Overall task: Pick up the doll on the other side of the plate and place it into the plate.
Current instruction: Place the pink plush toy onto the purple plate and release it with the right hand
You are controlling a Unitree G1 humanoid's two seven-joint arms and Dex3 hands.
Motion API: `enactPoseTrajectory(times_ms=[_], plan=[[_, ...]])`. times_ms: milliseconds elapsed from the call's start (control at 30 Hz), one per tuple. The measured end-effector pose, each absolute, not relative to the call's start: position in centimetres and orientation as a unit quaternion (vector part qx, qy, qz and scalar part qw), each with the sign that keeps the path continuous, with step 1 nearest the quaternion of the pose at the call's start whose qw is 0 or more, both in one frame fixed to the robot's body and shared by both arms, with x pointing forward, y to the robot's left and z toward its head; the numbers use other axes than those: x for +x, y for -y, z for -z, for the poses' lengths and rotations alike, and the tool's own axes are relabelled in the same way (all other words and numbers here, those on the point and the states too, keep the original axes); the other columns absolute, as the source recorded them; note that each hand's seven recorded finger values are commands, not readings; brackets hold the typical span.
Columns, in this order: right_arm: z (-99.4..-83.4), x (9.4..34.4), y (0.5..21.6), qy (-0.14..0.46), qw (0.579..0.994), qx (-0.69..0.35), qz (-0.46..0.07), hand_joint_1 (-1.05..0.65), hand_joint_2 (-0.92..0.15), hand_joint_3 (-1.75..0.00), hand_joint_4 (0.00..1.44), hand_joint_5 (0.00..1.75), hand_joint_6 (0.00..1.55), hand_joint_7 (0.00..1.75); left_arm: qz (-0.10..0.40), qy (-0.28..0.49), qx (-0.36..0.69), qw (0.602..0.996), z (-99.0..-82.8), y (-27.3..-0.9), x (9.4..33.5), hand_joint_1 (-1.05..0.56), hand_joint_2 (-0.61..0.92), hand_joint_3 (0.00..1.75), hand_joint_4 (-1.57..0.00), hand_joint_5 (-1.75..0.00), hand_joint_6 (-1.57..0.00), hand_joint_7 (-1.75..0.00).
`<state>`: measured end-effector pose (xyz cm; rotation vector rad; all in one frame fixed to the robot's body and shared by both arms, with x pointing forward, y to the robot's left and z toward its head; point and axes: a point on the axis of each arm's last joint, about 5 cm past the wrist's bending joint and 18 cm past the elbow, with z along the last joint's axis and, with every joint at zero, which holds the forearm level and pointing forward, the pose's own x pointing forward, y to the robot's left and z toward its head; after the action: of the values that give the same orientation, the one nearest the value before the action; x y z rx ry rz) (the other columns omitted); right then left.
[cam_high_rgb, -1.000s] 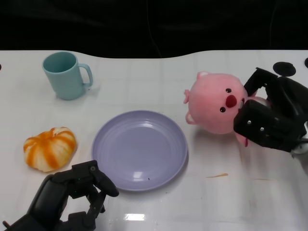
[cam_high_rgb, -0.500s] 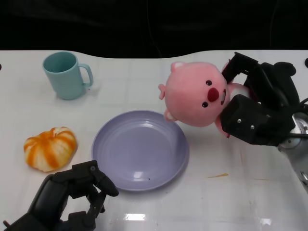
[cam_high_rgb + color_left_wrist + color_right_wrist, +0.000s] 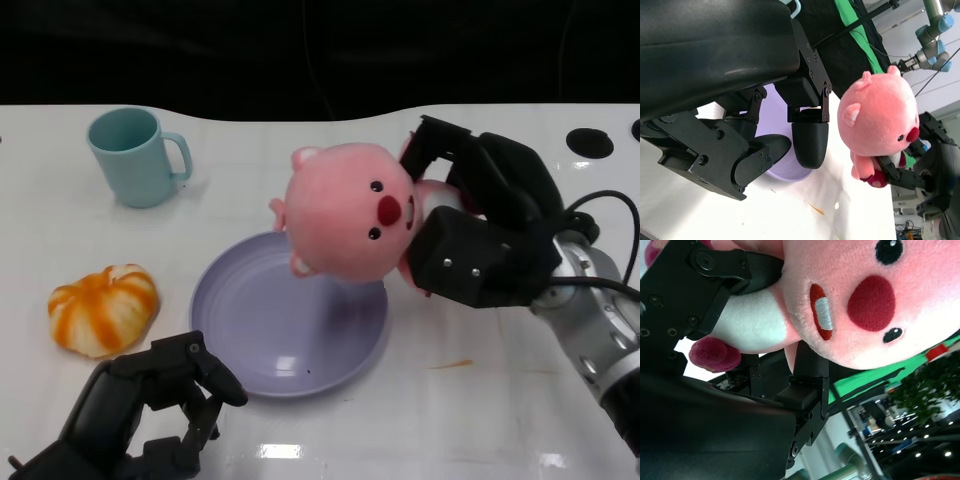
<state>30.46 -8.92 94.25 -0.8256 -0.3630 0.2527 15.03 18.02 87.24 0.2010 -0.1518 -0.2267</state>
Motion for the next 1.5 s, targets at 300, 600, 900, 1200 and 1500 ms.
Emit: enactPoseTrajectory(times_ms=[300,600,900,1200,1500], plan=[[-93.4,30.5,6.8,0.155,0.888,-0.402,-0.164,-0.12,-0.33,-1.38,0.96,1.75,0.76,1.75,0.114,0.076,0.099,0.986,-87.2,-17.9,15.0,-0.10,0.56,1.06,-0.74,-1.54,-0.81,-1.21],[-92.7,30.2,5.7,0.146,0.888,-0.392,-0.189,-0.11,-0.34,-1.34,0.97,1.75,0.75,1.73,0.114,0.076,0.098,0.986,-87.2,-17.8,15.0,-0.11,0.56,1.06,-0.76,-1.53,-0.82,-1.20],[-93.0,30.1,5.3,0.124,0.889,-0.366,-0.244,-0.24,-0.80,-0.36,0.61,0.86,0.71,0.28,0.114,0.077,0.098,0.986,-87.2,-17.7,15.0,-0.10,0.55,1.07,-0.76,-1.53,-0.83,-1.21],[-94.6,30.0,4.9,0.143,0.881,-0.339,-0.297,-0.54,-0.92,-0.18,0.19,0.47,0.31,0.00,0.113,0.075,0.097,0.986,-87.2,-17.5,15.1,-0.08,0.54,1.09,-0.77,-1.53,-0.83,-1.22],[-95.0,29.8,5.2,0.155,0.868,-0.341,-0.328,-0.70,-0.92,-0.23,0.00,0.33,0.14,0.00,0.114,0.077,0.097,0.986,-87.2,-17.5,15.1,-0.08,0.54,1.10,-0.78,-1.54,-0.82,-1.23]])
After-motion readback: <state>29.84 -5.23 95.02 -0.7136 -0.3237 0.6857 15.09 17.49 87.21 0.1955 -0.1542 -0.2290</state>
